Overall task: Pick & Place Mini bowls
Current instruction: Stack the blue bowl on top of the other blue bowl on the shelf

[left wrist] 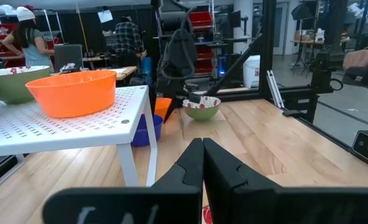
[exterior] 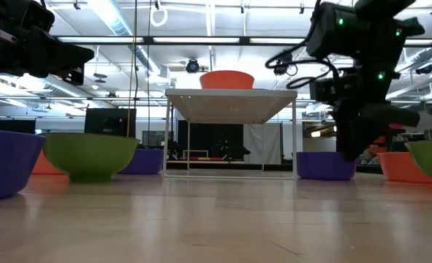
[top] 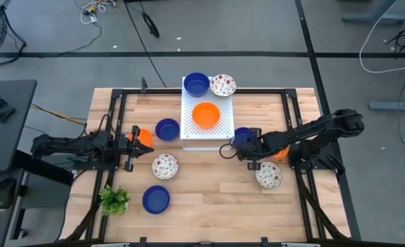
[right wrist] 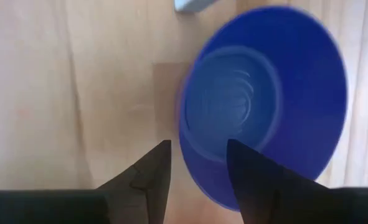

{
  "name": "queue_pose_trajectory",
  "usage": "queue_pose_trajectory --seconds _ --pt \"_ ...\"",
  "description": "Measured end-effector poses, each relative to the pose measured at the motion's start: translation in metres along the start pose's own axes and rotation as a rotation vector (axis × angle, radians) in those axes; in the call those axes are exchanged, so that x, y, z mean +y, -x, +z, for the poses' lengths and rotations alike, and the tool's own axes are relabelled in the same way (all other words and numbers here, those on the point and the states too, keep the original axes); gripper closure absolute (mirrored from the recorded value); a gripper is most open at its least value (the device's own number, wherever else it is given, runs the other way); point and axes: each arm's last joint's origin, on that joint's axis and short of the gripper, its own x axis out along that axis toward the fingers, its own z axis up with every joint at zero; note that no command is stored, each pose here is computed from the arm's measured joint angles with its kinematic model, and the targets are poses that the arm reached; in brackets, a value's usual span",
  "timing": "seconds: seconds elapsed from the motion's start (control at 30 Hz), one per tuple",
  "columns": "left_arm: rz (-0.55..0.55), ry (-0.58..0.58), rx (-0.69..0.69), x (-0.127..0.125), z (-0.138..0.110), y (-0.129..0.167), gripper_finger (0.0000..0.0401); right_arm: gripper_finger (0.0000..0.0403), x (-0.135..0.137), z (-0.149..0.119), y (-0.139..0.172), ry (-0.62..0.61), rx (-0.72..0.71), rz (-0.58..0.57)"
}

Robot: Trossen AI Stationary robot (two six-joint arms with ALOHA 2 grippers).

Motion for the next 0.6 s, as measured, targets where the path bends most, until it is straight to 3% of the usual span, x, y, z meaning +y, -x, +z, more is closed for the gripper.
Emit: queue_pose_trajectory --seconds 0.17,0.4,0.5,0.6 --pt "0.000 0.000 -0.001 0.000 0.000 0.000 0.0396 0.0277 0.001 -0.007 -0.010 -0.003 -0.003 0.016" --pt "0.000 0.000 -0.001 0.000 0.000 0.000 0.0396 0.0392 0.006 -0.010 -0.007 -0.023 0.030 0.118" --pt "0.000 0.011 -0.011 0.000 0.001 0.000 0.0396 0.0385 0.010 -0.004 0.008 -0.045 0.021 0.148" --pt "-0.015 0.152 -0.045 0.000 0.004 0.000 0.0396 0.0392 0.018 0.005 0.031 -0.020 -0.008 0.191"
